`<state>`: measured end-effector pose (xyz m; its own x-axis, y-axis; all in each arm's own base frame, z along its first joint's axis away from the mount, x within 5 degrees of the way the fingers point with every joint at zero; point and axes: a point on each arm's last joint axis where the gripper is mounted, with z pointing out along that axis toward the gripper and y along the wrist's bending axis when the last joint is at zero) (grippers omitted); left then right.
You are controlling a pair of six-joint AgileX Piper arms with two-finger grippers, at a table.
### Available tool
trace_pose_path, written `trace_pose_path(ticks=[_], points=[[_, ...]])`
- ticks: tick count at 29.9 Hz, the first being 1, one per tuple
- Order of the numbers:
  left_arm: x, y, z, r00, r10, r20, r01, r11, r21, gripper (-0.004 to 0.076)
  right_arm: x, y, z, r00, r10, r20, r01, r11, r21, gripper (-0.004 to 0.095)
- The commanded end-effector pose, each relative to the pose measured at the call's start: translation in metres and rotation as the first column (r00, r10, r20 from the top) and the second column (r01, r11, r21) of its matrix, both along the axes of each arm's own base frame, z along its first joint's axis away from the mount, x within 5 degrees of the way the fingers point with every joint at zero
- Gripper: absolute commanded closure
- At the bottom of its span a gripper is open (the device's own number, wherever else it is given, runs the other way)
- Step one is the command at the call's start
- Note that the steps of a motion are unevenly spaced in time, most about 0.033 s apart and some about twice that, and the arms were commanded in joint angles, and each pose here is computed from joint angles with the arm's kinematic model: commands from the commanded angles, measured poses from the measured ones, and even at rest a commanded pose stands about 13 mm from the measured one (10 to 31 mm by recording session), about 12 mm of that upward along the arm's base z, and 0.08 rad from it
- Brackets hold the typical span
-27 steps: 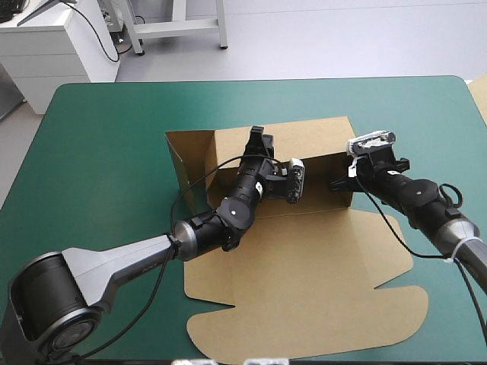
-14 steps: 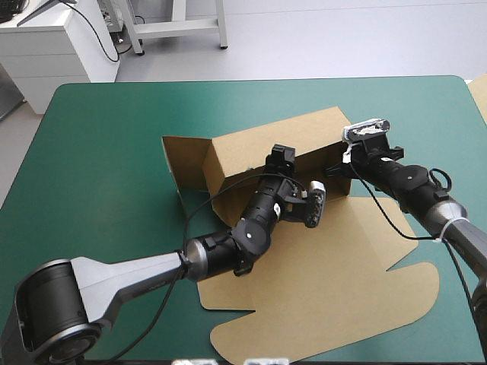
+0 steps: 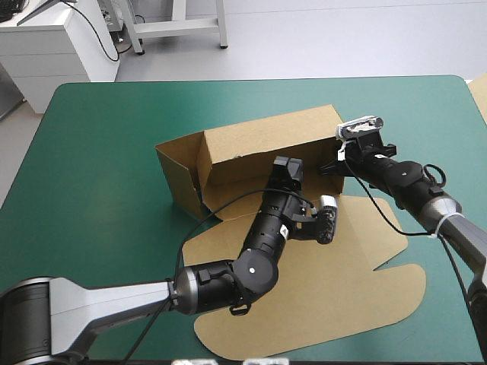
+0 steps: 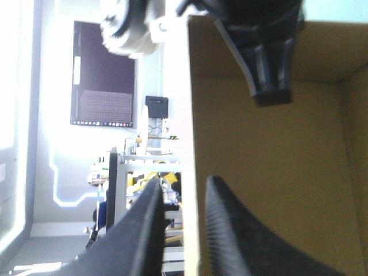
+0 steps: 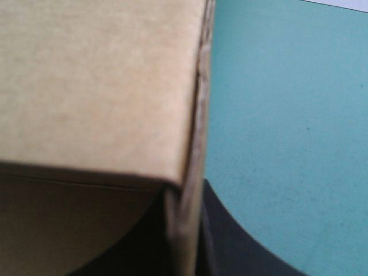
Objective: Fold the box
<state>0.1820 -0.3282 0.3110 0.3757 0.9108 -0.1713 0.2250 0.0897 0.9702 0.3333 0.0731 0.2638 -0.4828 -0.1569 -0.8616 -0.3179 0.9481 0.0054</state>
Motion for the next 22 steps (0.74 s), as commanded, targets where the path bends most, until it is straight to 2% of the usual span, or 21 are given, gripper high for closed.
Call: trace_pose_path(ticks=[1,4,8,10,12,14,18,22], points=[[0.003,0.033,0.056,0.991,0.095,0.092,-0.081,0.986,-0.148,0.0718,-0.003,0.000,0.029,0.997,-0.002,0.077,-0.001,0.999,0.034,0.0907],[0.014,0.063,0.081,0.985,0.146,0.088,-0.120,0.960,-0.252,0.0718,-0.008,-0.001,0.036,0.995,0.023,0.100,-0.024,1.000,0.000,0.0907],[0.042,0.117,0.107,0.961,0.274,0.041,-0.232,0.879,-0.416,0.0718,-0.018,-0.002,0.050,0.994,0.002,0.106,-0.007,0.999,0.046,0.0907],[0.052,0.141,0.115,0.952,0.305,-0.014,-0.276,0.838,-0.471,0.0718,-0.024,-0.002,0.053,0.996,0.025,0.088,-0.029,0.999,0.038,0.0906],[0.062,0.167,0.122,0.937,0.341,-0.070,-0.325,0.787,-0.524,0.0718,-0.027,0.000,0.055,0.998,0.047,0.033,-0.048,0.998,0.032,0.0907],[0.070,0.189,0.124,0.918,0.381,-0.114,-0.376,0.738,-0.560,0.0718,-0.028,-0.001,0.058,0.997,0.068,-0.035,-0.068,0.997,-0.020,0.0906],[0.086,0.235,0.120,0.834,0.502,-0.230,-0.525,0.591,-0.612,0.0718,-0.032,-0.007,0.079,0.983,0.013,-0.183,-0.027,0.997,-0.073,0.0907],[0.096,0.266,0.110,0.762,0.523,-0.381,-0.628,0.455,-0.631,0.0718,-0.037,-0.009,0.098,0.946,0.005,-0.325,-0.043,0.993,-0.107,0.0907]])
